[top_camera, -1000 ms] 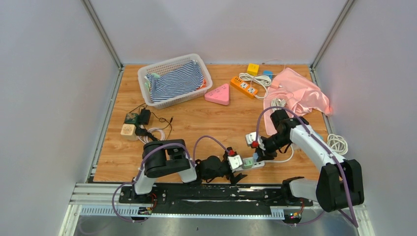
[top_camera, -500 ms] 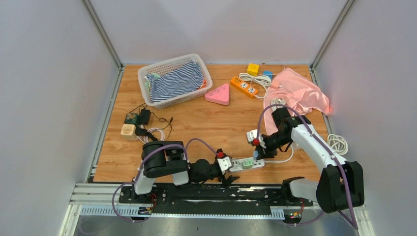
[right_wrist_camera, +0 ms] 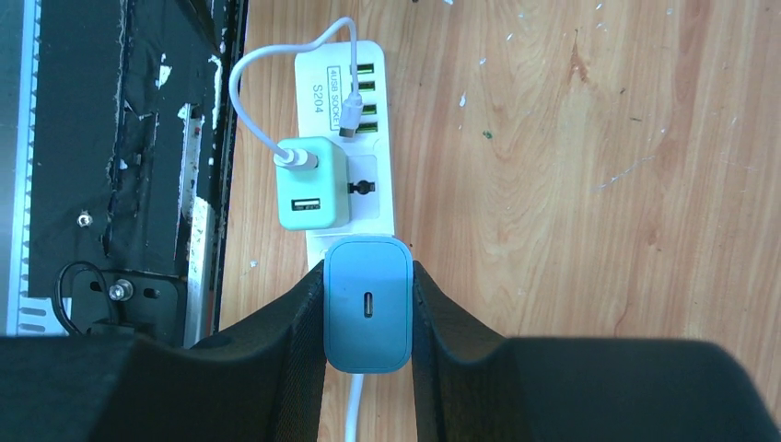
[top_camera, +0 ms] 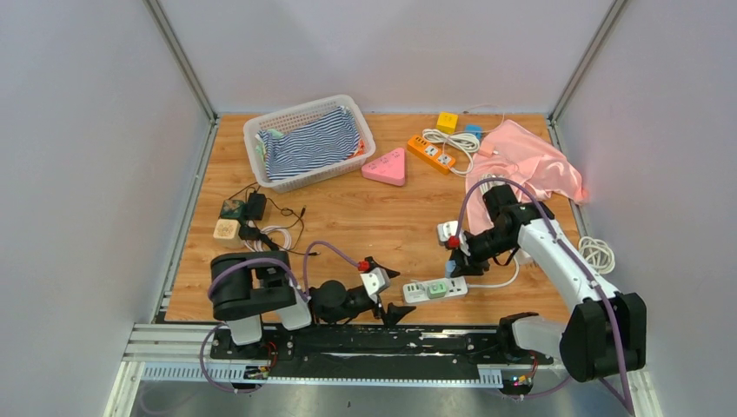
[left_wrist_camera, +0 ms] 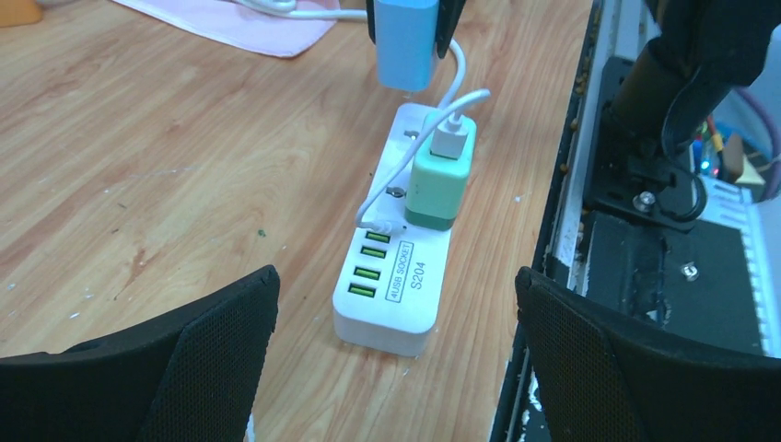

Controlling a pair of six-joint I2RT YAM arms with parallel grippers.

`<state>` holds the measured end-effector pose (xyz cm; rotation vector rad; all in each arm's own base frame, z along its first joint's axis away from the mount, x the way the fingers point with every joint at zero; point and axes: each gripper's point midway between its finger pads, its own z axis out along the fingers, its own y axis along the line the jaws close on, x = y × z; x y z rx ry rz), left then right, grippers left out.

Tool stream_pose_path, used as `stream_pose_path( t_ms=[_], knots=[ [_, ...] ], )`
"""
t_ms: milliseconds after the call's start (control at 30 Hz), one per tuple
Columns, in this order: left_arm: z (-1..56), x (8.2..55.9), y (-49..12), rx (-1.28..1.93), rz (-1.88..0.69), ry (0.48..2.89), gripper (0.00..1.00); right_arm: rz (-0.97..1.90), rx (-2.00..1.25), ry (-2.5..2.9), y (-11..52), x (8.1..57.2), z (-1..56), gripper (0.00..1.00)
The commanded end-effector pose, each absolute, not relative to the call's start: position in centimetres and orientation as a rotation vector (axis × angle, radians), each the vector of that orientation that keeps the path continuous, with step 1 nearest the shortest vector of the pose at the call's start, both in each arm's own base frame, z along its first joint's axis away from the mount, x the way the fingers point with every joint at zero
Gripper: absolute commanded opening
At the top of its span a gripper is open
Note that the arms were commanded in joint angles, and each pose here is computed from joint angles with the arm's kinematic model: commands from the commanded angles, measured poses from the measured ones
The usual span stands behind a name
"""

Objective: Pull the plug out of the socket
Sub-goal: Remove the plug from the socket, then place the plug at the center of the board.

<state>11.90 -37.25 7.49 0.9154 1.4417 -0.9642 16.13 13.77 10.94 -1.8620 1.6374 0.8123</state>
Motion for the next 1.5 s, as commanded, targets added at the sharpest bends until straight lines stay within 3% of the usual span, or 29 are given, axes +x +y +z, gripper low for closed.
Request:
stream_pose_path(
  t_ms=[0, 567, 867, 1000, 1267, 1467],
  knots=[
    [10.4, 12.3, -35.8, 0.764, -1.022, 1.436, 1.00, 0.851, -1.778, 1.641, 14.3, 16.1, 13.1, 0.00],
    [22.1, 9.7, -30.4, 0.447, -1.376, 1.232, 1.00, 0.950, -1.517, 1.613, 16.4, 15.6, 20.3, 0.00],
    [25.8, 7.6, -32.8, 0.608, -1.441, 1.140, 0.98, 1.099, -1.368, 1.553, 17.1, 14.3, 22.5, 0.00],
    [26.7, 7.0, -34.1, 0.737, -1.346, 1.036, 0.97, 1.182, -1.306, 1.557, 17.5, 14.0, 23.2, 0.00],
    [24.9, 8.9, -36.4, 0.985, -0.757, 0.914, 1.00, 1.346, -1.190, 1.619, 18.0, 13.6, 23.0, 0.00],
    [23.3, 9.8, -38.3, 1.064, -0.512, 0.897, 1.00, 1.417, -1.125, 1.670, 18.2, 13.9, 22.6, 0.00]
  ],
)
